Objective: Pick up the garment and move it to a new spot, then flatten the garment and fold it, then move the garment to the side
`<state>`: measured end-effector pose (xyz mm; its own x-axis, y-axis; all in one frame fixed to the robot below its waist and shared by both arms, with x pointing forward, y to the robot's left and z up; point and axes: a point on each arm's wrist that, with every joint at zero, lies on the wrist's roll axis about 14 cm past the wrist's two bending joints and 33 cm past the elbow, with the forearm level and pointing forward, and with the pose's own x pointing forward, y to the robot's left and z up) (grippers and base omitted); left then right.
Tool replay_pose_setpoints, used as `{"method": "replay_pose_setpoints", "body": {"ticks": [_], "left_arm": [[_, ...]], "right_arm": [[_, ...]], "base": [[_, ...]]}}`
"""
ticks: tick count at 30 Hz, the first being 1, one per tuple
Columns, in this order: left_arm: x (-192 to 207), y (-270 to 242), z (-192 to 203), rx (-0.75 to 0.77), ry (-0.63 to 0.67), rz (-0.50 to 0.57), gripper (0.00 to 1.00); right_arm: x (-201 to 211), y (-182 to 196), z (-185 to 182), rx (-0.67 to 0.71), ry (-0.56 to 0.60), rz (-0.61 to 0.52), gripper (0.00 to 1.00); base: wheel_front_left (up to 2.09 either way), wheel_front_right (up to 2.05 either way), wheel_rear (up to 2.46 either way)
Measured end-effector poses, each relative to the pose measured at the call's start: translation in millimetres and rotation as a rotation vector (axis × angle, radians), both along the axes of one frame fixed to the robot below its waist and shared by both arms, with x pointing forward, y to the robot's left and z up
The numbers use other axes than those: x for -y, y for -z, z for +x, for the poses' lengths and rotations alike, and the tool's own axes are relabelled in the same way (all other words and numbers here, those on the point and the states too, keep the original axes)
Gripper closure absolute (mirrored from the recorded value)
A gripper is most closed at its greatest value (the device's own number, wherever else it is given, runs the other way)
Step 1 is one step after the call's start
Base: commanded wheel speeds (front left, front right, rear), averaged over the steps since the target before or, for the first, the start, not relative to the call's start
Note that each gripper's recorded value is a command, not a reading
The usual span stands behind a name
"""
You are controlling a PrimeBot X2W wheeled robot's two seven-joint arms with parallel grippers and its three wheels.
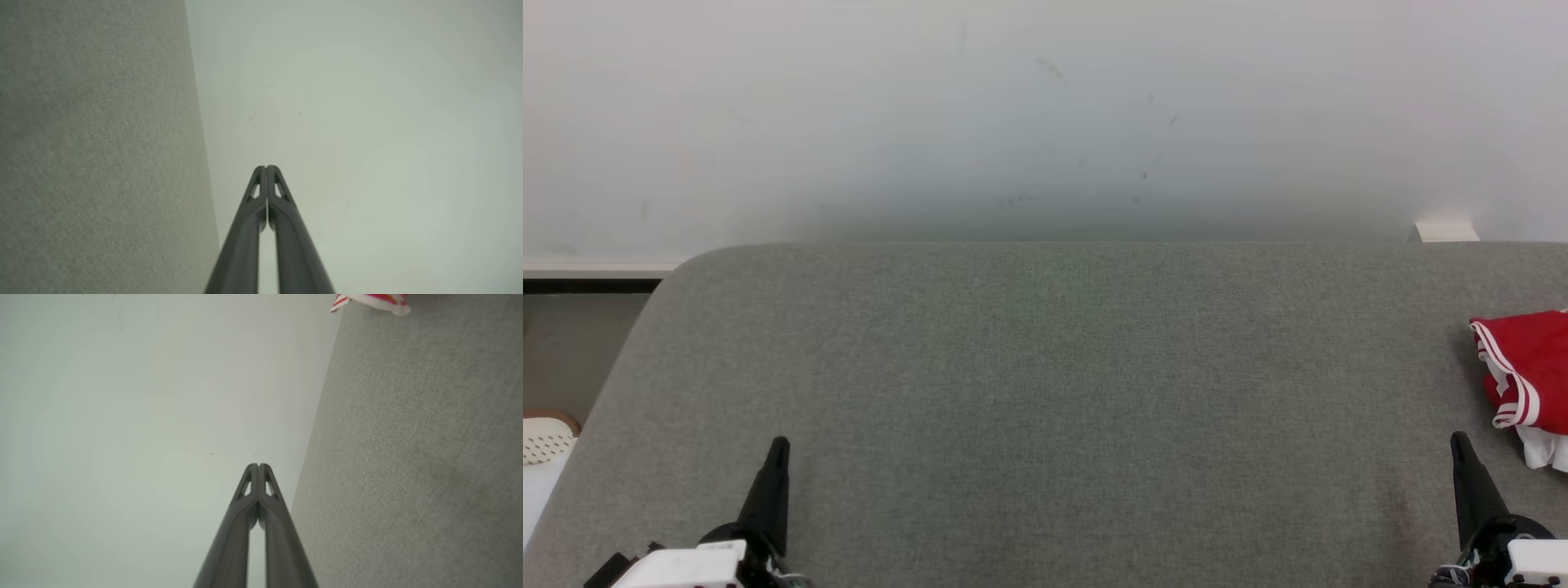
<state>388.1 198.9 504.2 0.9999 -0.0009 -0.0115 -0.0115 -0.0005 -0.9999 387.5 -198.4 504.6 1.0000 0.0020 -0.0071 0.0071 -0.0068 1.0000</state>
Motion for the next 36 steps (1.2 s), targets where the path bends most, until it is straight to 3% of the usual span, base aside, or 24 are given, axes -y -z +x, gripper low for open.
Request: {"method": "replay_pose_setpoints", "body": {"ticks": [36], "left_arm": [[0.0,0.0,0.0,0.0,0.0,0.0,1.0]], "right_arm": [[0.0,-0.1,0.0,0.0,0.0,0.0,1.0]], "base": [[0.0,0.0,0.0]]}}
